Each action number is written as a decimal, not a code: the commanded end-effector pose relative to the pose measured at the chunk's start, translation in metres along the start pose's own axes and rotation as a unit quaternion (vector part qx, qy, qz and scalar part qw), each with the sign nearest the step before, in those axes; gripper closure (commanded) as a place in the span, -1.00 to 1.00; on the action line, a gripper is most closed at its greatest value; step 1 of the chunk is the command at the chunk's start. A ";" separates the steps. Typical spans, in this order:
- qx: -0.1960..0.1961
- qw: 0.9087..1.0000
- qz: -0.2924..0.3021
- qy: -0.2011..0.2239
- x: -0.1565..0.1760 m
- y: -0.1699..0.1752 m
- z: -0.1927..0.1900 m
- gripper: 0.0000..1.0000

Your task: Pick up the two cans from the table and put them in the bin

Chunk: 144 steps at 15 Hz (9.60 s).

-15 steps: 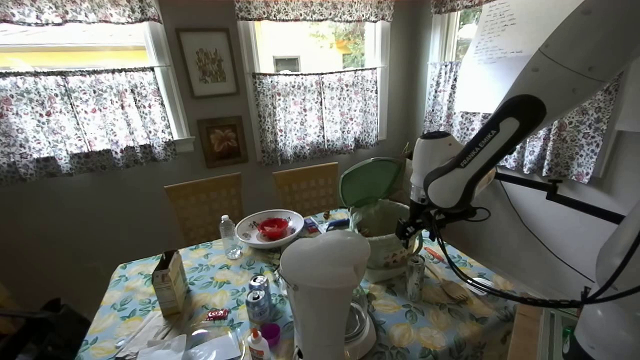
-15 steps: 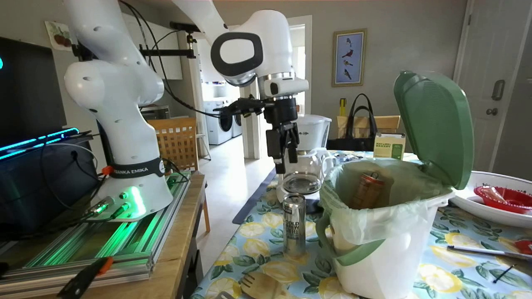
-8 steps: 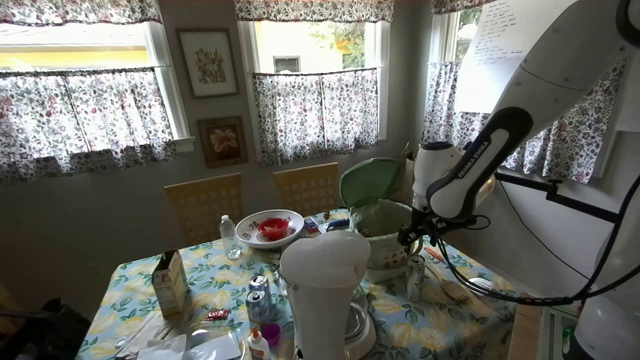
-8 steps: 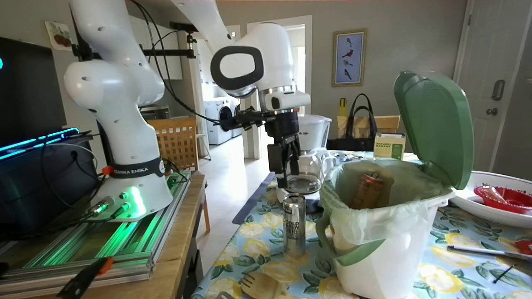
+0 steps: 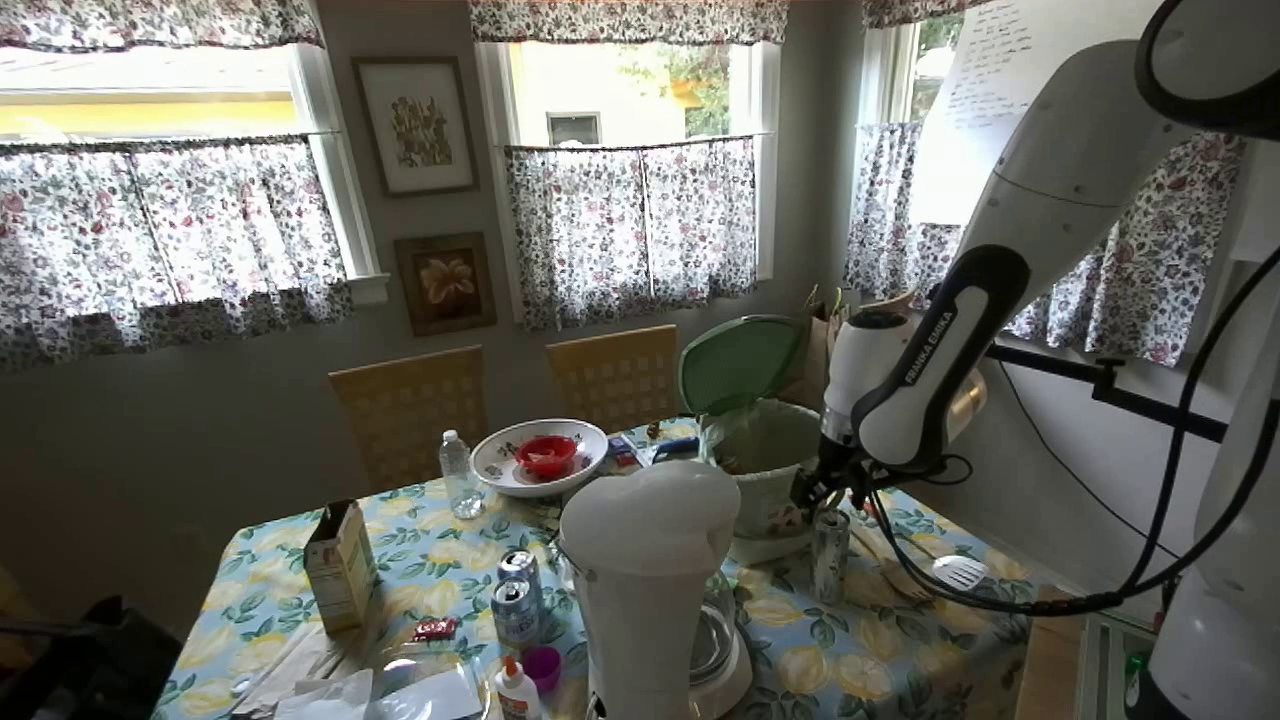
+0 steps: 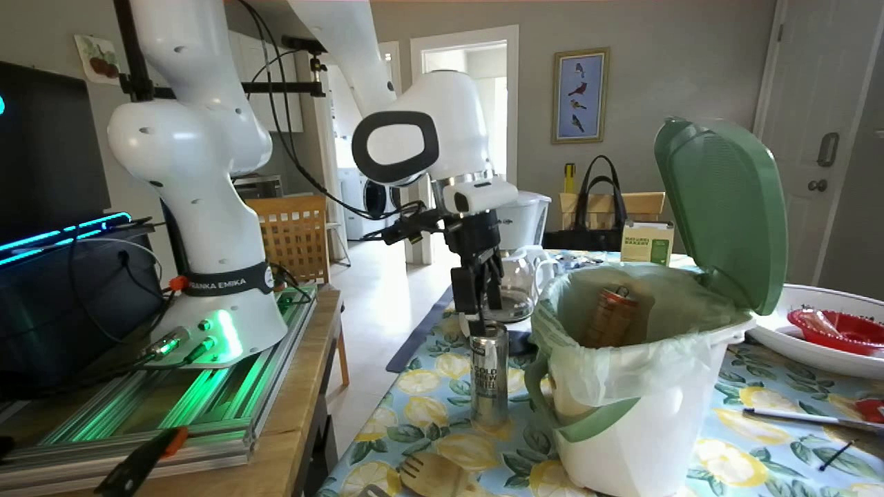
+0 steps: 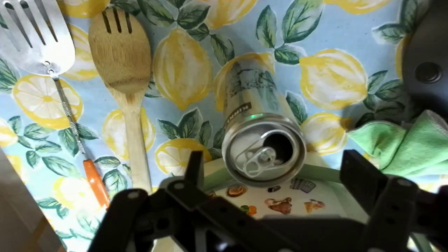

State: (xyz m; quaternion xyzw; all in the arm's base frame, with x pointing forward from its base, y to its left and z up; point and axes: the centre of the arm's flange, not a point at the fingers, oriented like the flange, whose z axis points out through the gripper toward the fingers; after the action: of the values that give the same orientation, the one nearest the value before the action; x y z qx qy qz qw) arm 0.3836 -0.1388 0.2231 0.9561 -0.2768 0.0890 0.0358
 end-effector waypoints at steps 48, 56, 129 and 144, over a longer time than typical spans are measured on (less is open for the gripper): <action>0.008 0.983 0.083 0.163 0.094 0.042 -0.162 0.25; 0.012 0.987 0.067 0.147 0.101 0.030 -0.127 -0.90; 0.097 0.869 0.480 0.077 0.192 0.007 -0.194 -1.00; 0.008 0.909 0.413 -0.051 0.134 -0.015 -0.175 -1.00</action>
State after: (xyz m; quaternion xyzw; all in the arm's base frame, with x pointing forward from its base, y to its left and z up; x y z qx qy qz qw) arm 0.4948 -0.1880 0.4174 0.7438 -0.6637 0.0752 -0.0263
